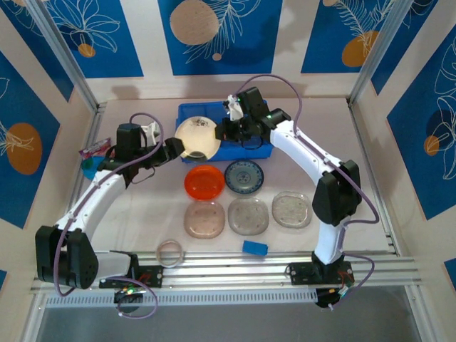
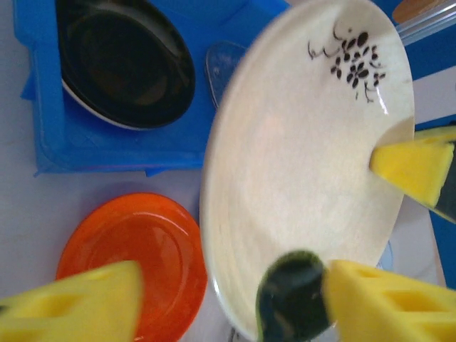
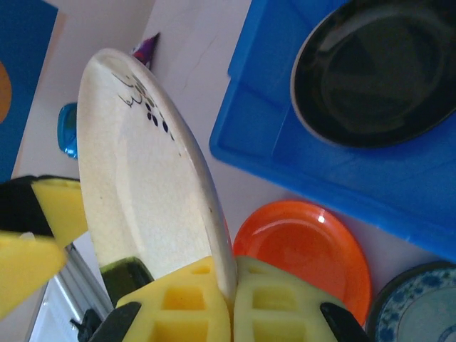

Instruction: Place the plates into the plastic bin on the countertop

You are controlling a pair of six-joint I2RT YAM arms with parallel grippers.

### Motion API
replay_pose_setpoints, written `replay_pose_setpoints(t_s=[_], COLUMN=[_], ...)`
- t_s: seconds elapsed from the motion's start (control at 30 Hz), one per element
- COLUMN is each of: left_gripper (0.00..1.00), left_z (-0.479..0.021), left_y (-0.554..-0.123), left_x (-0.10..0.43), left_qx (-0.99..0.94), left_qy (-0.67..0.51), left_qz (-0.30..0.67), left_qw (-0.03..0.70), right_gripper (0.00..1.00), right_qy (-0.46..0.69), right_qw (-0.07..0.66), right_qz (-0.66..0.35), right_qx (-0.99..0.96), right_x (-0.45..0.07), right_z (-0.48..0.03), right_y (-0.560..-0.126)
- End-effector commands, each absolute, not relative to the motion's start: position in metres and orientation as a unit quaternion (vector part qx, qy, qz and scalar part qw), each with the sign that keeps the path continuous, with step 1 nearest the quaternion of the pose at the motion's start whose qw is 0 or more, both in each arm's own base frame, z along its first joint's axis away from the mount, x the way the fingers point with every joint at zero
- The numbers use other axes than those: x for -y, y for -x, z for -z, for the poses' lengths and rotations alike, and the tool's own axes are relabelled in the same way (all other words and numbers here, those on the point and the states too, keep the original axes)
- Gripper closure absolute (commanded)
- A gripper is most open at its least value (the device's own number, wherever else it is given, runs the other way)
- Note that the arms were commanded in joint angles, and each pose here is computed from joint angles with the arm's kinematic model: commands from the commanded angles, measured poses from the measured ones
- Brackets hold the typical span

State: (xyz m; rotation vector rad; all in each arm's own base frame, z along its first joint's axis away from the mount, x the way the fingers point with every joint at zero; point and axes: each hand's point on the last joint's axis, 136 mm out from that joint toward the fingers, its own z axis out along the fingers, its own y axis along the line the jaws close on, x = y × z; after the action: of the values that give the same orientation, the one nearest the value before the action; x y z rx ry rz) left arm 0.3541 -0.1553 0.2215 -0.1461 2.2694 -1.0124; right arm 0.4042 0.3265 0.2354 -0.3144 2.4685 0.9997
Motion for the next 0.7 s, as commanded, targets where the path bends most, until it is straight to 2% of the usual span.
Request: replay_pose_setpoints(t_s=[0.0, 0.37, 0.67], left_gripper=[0.0, 0.0, 0.0], left_z=[-0.239, -0.235, -0.222], left_y=[-0.362, -0.365, -0.368], left_x=[0.149, 0.143, 0.143], left_qx=[-0.862, -0.862, -0.866], left_qy=[0.039, 0.033, 0.042], left_qz=[0.355, 0.331, 0.33], left_qw=[0.36, 0.382, 0.373], right_gripper=[1.0, 1.0, 1.0], right_qy=[0.076, 0.019, 0.004], right_qw=[0.236, 0.191, 0.163], right_qz=[-0.349, -0.346, -0.355], right_qx=[-0.904, -0.918, -0.92], right_x=[-0.316, -0.311, -0.315], right_z=[-0.239, -0.196, -0.153], right_y=[-0.433, -0.505, -0.531])
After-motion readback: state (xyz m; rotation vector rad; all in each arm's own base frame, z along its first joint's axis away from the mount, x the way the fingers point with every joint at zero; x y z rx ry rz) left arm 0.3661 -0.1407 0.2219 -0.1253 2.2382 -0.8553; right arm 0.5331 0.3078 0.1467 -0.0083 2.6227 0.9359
